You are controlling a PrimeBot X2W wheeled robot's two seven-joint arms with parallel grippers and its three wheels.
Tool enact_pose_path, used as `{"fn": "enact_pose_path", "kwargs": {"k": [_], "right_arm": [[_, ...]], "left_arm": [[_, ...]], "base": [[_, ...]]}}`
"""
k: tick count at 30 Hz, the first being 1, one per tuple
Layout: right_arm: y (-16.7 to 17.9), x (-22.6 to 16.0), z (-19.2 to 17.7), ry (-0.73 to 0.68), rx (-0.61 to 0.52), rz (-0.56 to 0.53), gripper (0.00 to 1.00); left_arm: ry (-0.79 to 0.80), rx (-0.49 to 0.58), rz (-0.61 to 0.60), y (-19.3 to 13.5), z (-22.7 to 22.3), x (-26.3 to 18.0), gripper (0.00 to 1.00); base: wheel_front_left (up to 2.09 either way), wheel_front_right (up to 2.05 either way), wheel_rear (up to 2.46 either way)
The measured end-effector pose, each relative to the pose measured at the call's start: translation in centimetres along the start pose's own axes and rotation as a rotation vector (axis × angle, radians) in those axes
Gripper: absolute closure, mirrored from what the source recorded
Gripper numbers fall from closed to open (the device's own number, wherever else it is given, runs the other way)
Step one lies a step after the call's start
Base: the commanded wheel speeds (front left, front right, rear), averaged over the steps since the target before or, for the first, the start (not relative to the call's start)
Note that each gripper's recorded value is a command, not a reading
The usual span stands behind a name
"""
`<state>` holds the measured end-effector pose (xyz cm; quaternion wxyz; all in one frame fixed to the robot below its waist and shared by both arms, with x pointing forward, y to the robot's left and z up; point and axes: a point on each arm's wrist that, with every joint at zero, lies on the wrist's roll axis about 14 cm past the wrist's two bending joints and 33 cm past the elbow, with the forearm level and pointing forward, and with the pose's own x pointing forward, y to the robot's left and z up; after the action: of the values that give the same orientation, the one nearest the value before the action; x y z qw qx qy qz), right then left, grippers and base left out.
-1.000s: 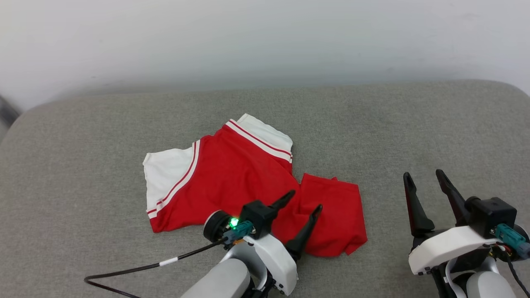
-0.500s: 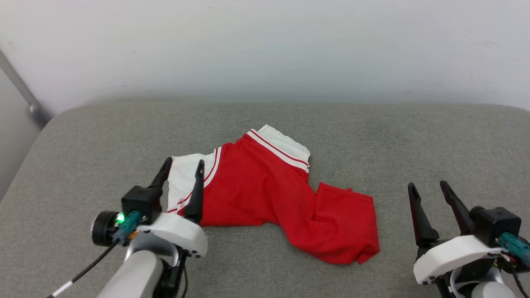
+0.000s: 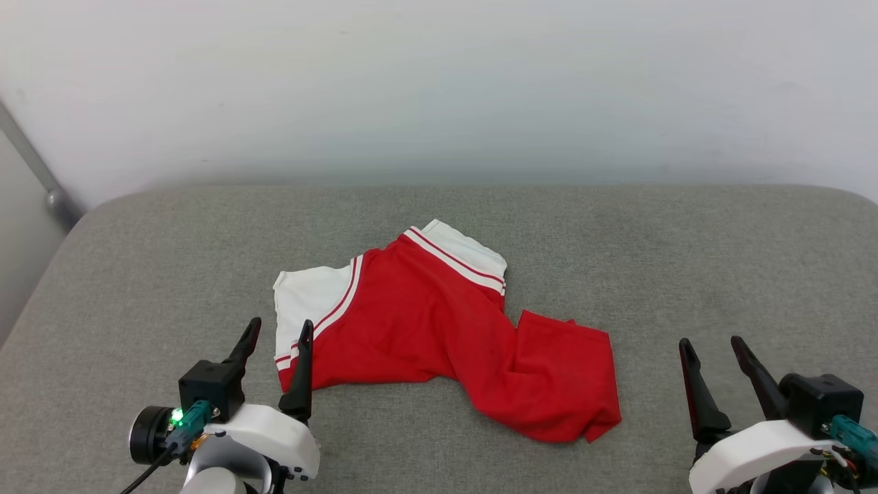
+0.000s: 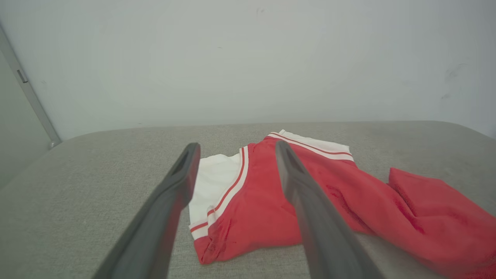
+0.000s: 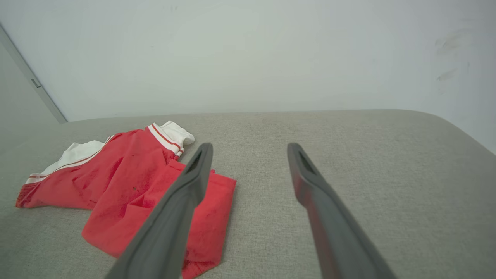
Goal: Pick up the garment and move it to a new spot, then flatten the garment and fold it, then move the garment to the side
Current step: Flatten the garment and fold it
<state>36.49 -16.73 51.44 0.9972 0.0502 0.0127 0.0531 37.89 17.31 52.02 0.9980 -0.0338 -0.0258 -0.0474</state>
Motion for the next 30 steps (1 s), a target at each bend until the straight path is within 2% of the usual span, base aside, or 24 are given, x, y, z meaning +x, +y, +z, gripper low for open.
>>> {"fn": "enact_pose_path", "kwargs": {"k": [14,21,27,30], "right_arm": [[0.2,-0.5,0.7,-0.006,-0.015,0.004,0.0],[-2.6,0.6,0.2,0.048,-0.016,-0.074,0.0],[-2.0,4.0,-1.8,0.191,-0.025,-0.054,0.0],[-0.1,6.2,-3.9,0.341,-0.021,0.023,0.0]], "left_arm": [[0.02,-0.019,0.0,-0.1,-0.5,-0.1,0.0],[0.001,-0.024,0.014,0.2,0.1,0.4,0.0],[-0.021,-0.029,0.022,0.6,0.6,1.5,0.0],[-0.019,-0.032,0.035,0.9,0.3,2.0,0.0]], "base": [[0.0,0.0,0.0],[0.0,0.0,0.0],[0.0,0.0,0.0],[0.0,0.0,0.0]]}}
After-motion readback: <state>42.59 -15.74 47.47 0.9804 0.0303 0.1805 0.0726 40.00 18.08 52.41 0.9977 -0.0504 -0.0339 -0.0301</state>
